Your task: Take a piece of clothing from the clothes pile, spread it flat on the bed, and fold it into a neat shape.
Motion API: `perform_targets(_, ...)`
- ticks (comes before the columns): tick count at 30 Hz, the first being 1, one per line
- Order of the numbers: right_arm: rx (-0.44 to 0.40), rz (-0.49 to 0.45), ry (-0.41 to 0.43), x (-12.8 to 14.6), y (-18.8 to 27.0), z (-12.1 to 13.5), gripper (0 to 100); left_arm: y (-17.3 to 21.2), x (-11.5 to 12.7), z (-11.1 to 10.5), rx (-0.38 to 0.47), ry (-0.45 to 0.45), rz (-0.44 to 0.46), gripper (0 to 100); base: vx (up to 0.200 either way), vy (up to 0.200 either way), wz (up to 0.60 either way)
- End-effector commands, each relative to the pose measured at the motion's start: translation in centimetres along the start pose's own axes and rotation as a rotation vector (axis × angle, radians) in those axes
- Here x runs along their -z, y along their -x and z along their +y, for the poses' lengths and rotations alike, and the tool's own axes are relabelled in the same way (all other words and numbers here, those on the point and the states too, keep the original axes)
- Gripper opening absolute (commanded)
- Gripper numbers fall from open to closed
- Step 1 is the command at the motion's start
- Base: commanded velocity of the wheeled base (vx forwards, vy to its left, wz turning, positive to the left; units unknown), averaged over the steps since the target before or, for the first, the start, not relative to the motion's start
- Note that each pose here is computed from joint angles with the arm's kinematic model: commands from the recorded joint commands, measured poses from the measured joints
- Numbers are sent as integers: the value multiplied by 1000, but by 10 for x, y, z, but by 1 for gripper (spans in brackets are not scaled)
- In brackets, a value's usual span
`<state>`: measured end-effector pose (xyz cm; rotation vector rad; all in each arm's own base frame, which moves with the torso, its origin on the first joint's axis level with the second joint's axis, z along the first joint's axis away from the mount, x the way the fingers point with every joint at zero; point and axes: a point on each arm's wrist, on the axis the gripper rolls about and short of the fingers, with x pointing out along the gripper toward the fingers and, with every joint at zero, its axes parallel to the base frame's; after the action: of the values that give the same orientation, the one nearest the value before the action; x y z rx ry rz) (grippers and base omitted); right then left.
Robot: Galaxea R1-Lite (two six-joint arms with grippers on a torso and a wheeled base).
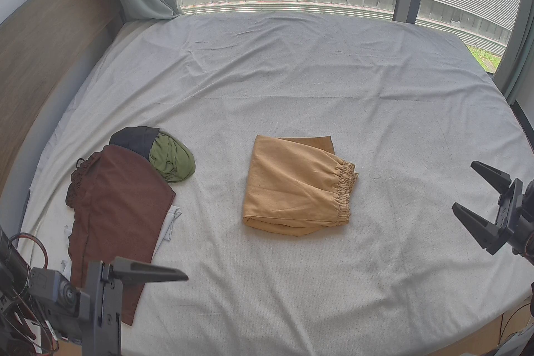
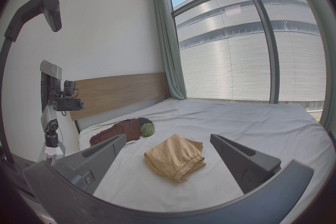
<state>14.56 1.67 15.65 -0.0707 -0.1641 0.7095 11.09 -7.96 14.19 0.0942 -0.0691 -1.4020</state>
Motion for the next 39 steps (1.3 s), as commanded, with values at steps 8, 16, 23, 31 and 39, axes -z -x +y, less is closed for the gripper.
perform_targets(8, 31, -53, 50, -24, 53, 40, 100, 23, -13, -38, 59, -59, -43, 100, 0, 0, 0)
perform_targets(16, 25, -32, 14, -18, 80, 65, 100, 55, -10, -66, -67, -63, -37, 100, 0, 0, 0)
perform_targets(23, 29, -55, -48, -1, 118, 99, 100, 80, 11, -105, -121, -33, -32, 100, 0, 0, 0)
perform_targets(31, 179, 14, -107, 35, 140, 114, 100, 92, 7, -132, -310, 101, -172, 100, 0, 0, 0)
perform_targets(39, 617, 136, 52, 43, 144, 106, 100, 95, 24, -120, -806, 75, -151, 100, 0, 0, 0)
